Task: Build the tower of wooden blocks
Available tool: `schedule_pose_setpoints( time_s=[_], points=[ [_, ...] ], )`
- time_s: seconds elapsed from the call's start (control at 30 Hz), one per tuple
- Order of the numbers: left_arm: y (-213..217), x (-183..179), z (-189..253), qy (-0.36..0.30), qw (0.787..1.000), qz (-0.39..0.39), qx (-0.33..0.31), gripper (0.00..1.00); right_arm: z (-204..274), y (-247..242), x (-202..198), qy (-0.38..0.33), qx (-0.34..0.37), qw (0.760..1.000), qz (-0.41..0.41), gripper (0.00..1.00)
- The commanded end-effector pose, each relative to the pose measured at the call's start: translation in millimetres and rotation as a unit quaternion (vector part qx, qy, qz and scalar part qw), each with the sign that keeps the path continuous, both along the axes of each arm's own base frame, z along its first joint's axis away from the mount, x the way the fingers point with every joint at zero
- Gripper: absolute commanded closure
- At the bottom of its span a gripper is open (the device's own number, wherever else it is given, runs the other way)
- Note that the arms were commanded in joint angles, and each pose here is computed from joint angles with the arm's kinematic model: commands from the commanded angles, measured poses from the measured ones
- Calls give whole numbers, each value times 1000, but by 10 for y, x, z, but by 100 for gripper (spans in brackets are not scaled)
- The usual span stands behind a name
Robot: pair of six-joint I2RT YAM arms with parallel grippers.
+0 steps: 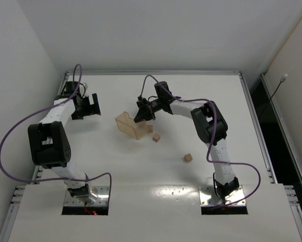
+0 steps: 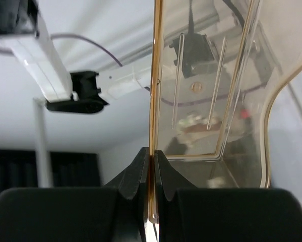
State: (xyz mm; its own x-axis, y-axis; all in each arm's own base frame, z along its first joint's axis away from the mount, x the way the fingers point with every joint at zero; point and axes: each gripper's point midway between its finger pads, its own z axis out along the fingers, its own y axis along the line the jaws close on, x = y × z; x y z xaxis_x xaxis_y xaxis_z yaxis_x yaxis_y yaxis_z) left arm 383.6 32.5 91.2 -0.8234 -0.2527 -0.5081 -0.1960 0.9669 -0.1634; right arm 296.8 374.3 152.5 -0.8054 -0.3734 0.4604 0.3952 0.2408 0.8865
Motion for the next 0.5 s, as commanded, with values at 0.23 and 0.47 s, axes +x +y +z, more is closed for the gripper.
schedule_pose_setpoints(
  time_s=[0.23,0.47],
  points=[
    [-91,26,350,-62,998,-20,-7,0,1104,2,83,-359,211,909,28,100],
    [-165,15,398,-73,997,-35,-11,0,937,-213,369,-412,224,883,12,100]
  ],
)
